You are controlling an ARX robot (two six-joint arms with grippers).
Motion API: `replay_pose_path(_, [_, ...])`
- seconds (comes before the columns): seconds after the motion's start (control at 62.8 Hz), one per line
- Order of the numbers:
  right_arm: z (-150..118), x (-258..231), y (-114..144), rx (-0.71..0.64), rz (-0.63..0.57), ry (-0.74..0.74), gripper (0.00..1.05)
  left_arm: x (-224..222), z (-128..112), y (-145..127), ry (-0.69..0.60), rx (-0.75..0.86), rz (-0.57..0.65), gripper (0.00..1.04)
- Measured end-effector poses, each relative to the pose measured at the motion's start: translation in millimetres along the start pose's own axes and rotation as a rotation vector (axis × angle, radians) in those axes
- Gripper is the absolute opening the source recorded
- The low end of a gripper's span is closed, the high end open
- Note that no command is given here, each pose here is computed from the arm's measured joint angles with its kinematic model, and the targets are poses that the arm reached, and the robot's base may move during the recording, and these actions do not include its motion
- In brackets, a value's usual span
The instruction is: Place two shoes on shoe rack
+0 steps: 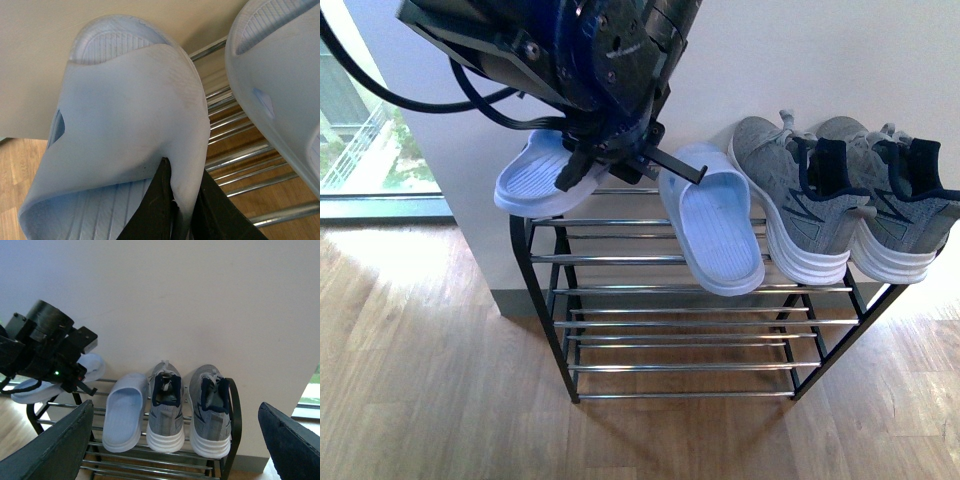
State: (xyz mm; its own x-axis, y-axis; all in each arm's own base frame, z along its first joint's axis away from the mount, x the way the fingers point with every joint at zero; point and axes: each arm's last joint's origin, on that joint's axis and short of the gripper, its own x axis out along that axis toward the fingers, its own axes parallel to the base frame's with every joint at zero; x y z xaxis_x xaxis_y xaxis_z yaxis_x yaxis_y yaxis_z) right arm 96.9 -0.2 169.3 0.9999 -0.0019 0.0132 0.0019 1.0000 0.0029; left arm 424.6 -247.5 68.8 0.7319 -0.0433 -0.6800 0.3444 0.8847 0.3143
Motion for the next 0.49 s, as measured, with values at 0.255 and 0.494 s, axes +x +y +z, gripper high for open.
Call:
replay_pose_path(0.255, [0.0, 0.0, 0.0, 0.000, 0.000, 0.000, 0.95, 29.3, -4.9, -16.0, 0.001, -0.050, 0.053, 0.04])
replay_pose_path(0.494, [0.0, 0.0, 0.0, 0.000, 0.000, 0.000, 0.95, 34.6, -1.6, -26.8, -0.025, -0.140, 0.085, 0.04])
